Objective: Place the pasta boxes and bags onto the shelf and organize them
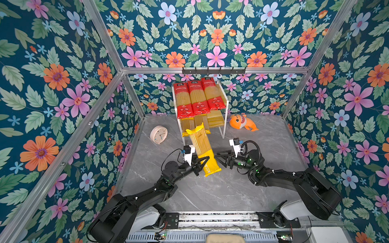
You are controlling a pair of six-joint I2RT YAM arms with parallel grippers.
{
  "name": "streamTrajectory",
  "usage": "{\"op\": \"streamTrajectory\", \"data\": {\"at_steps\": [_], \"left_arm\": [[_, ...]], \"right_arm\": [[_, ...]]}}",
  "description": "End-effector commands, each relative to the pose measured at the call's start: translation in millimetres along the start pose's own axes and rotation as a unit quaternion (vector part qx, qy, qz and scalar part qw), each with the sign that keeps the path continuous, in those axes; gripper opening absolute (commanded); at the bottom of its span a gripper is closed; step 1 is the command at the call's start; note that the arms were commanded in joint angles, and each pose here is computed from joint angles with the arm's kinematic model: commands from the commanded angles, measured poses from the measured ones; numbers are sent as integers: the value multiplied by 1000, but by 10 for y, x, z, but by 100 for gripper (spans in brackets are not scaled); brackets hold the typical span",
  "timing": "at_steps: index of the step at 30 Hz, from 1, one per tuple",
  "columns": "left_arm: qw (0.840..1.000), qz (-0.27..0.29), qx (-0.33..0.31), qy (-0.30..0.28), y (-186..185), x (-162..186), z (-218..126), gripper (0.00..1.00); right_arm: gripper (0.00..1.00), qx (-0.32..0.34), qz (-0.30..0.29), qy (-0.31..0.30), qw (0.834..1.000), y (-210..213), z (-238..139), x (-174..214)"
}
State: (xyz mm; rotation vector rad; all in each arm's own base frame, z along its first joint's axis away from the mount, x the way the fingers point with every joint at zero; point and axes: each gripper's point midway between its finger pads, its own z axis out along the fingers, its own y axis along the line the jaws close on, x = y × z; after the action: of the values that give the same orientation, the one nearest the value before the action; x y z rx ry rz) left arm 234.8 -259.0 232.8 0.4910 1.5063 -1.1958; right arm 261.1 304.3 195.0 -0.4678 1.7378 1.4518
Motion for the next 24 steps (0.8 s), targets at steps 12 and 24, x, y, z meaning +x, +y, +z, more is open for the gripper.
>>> {"op": "streamTrajectory", "data": {"at_steps": [12,24], "left_arm": [[984,-112,55,-131,-129,-490,177,17],[978,-162,24,-128,-8,-304,273,23]], "right_arm": [[58,-21,50,-4,999,-84,-77,260],[11,-30,40,-23,998,-29,-119,185]]}}
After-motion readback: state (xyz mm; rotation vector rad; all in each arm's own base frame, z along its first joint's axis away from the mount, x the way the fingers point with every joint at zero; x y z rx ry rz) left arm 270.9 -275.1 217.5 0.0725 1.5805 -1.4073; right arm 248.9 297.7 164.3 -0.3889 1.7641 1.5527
